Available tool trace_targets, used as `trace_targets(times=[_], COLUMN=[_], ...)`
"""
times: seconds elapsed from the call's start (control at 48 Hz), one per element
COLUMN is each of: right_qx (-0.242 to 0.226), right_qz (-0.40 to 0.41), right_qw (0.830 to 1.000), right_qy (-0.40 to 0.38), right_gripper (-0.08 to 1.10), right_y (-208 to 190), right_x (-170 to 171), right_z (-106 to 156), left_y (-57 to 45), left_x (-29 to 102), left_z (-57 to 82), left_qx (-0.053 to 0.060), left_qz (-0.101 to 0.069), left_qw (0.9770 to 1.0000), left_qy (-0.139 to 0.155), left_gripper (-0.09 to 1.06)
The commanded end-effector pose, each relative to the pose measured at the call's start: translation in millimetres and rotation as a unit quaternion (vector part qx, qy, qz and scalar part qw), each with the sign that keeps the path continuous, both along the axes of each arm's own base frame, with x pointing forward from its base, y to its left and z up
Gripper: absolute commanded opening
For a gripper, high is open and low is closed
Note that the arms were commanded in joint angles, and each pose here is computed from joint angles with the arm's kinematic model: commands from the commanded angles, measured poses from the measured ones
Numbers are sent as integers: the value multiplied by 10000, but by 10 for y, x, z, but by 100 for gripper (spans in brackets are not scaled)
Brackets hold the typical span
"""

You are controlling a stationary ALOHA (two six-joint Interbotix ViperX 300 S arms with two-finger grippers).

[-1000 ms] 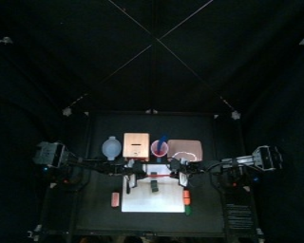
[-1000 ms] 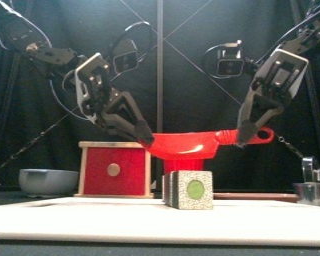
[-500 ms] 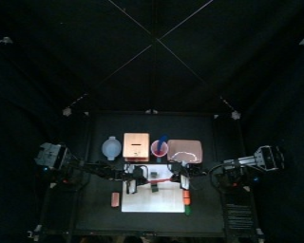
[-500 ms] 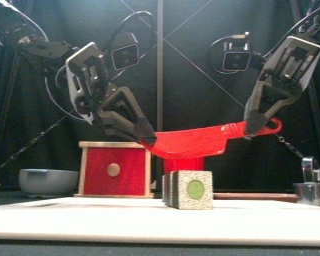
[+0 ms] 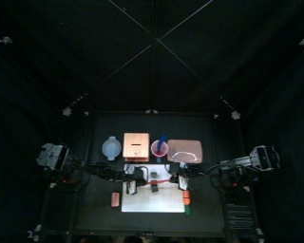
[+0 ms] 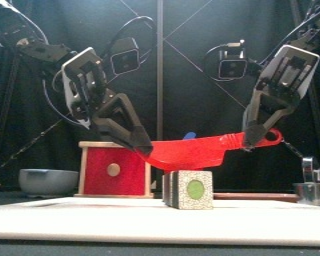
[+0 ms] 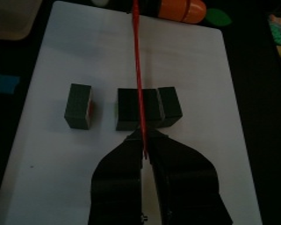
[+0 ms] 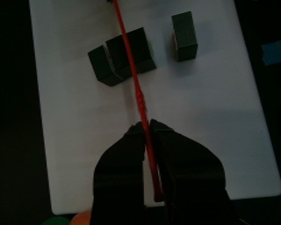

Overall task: Place sushi on board then cut the sushi with the knife then place the pieces on the plate
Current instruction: Cut the sushi into 4 pieces

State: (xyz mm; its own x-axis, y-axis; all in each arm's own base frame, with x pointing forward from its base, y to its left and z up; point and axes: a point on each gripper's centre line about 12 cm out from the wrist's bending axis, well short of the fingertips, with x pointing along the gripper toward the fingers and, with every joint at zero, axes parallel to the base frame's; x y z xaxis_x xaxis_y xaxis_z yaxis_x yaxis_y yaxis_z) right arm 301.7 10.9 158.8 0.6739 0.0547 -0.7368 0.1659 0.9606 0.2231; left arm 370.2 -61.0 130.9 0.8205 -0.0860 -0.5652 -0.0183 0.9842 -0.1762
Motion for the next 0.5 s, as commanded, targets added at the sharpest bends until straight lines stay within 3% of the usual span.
trace_targets(times=[0.021, 0.5], right_qx=[4, 33], right_qz=[-48, -42], right_qw=[9999, 9999], right_qy=[-122, -98], right_gripper=[33, 33], right_y=[-24, -4], right_x=[43, 39], right_z=[70, 56], left_y=[-114, -121], left_x=[8, 2], left_z=[54, 25], left_qx=[-5, -28], left_qz=[-154, -135], left_qw=[9998, 9999], left_qy=[-92, -49], left_gripper=[41, 41])
